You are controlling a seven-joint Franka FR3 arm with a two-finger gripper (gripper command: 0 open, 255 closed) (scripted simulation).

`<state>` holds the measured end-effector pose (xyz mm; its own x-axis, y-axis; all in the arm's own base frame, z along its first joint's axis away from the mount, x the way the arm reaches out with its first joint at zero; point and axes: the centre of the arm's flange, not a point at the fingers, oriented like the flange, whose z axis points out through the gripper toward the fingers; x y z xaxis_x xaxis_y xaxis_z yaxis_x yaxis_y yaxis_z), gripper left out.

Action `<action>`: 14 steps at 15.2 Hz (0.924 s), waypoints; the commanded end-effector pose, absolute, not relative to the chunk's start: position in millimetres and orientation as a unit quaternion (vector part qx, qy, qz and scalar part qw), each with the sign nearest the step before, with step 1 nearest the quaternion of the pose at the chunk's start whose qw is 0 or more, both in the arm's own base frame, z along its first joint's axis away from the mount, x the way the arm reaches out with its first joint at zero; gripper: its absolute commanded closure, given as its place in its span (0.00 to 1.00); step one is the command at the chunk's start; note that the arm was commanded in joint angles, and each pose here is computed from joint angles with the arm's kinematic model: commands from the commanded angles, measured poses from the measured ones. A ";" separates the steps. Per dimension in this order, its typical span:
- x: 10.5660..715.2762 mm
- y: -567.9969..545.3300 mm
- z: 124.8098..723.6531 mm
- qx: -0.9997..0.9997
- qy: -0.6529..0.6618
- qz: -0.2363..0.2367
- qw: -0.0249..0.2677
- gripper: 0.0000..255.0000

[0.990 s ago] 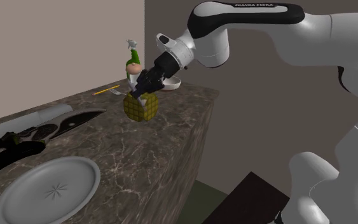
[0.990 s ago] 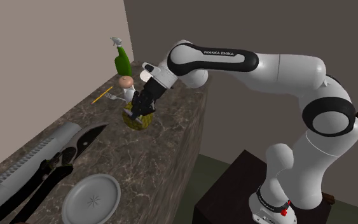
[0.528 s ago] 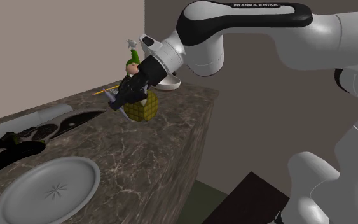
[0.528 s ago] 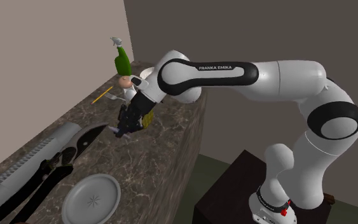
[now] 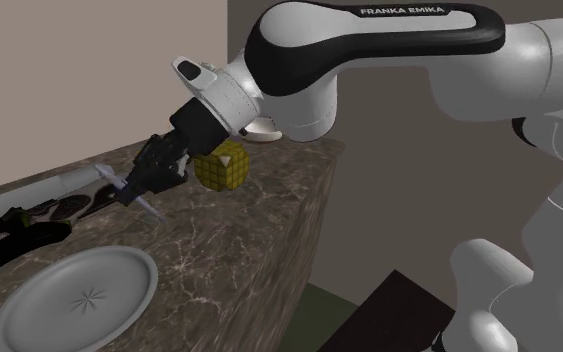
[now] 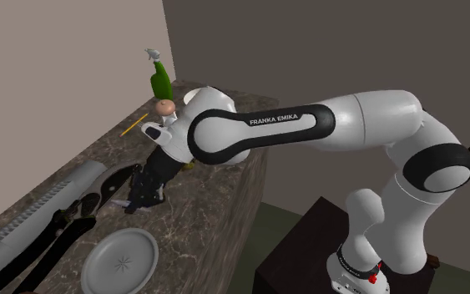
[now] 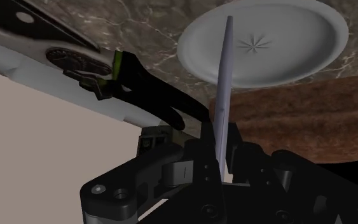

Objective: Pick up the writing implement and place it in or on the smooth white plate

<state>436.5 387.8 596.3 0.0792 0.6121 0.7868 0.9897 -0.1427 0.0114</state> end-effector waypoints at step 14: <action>401.2 466.6 545.3 -0.678 -0.590 -0.334 0.283 1.00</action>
